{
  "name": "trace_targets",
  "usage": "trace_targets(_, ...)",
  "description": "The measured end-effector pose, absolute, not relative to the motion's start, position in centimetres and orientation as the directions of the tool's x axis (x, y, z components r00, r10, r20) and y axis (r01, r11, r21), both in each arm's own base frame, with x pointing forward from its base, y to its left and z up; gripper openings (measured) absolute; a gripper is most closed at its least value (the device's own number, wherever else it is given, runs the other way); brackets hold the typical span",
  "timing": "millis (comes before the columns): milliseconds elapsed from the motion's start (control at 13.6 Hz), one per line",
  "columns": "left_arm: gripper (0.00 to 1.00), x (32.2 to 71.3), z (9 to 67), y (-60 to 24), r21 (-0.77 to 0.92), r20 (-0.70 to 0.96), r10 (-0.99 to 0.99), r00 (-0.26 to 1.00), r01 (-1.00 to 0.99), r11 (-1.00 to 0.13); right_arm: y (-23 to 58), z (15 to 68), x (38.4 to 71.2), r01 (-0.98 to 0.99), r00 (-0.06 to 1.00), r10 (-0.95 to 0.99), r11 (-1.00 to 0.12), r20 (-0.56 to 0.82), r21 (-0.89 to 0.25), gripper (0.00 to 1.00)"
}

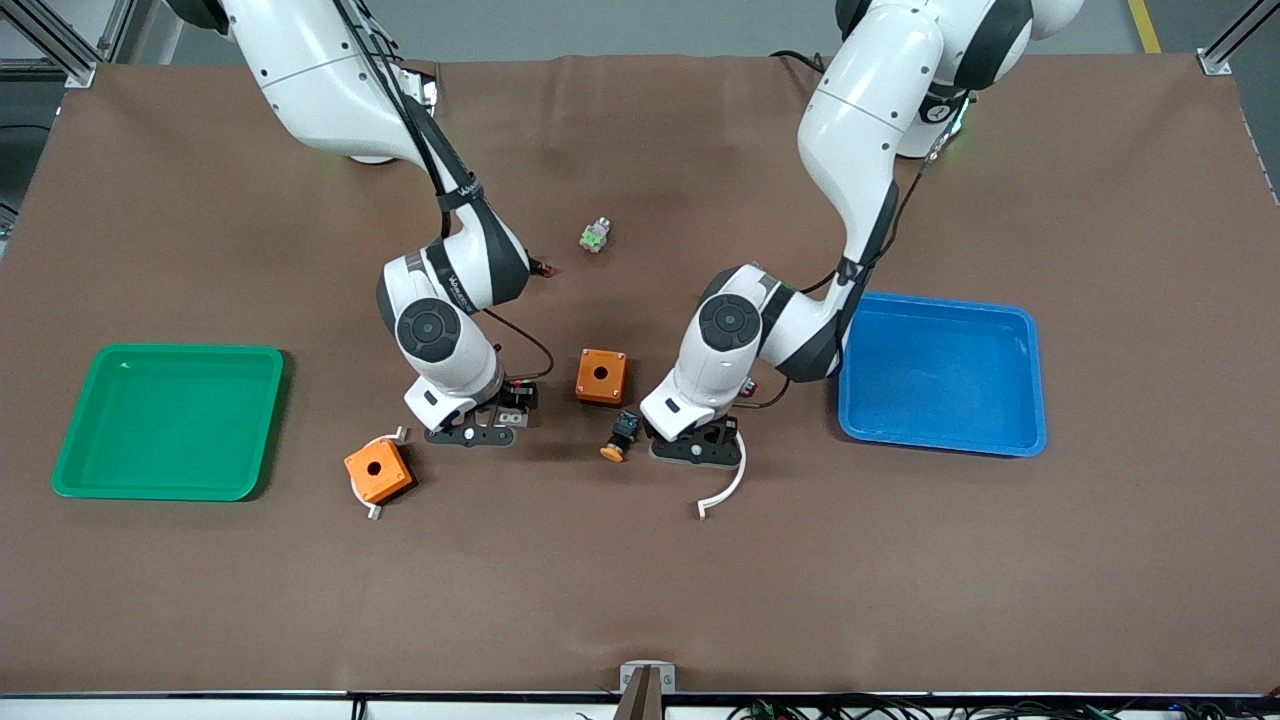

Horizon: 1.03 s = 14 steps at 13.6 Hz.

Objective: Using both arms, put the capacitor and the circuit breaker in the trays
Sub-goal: 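Grasp the capacitor with the left gripper while the right gripper grasps the breaker, then carry the capacitor to the blue tray while the right gripper carries the breaker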

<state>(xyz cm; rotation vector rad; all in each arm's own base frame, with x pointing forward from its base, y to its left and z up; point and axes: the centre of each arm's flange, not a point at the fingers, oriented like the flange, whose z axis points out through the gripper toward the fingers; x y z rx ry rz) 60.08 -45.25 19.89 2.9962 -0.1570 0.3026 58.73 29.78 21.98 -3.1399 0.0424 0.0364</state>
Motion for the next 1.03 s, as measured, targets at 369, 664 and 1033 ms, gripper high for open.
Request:
trace_targets(369,0.34,60.2,19.9,-45.1,0.104,0.212,-0.098,0.972,-0.122,-0.987,29.9,22.5,59.1,-0.025,1.0,-0.025,-1.0,-0.017,-0.004,0.4)
trace_targets(664,0.34,61.7,21.9,-43.8,0.093,0.224,-0.065,0.972,-0.088,-0.992,27.2,29.2,61.4,0.002,0.998,0.001,-1.0,-0.069,0.013,0.4)
trace_targets(1033,0.34,65.7,31.1,-32.1,0.05,0.131,0.083,0.988,0.077,-0.996,11.5,38.0,64.4,0.09,0.992,0.093,-0.996,-0.09,-0.027,0.4)
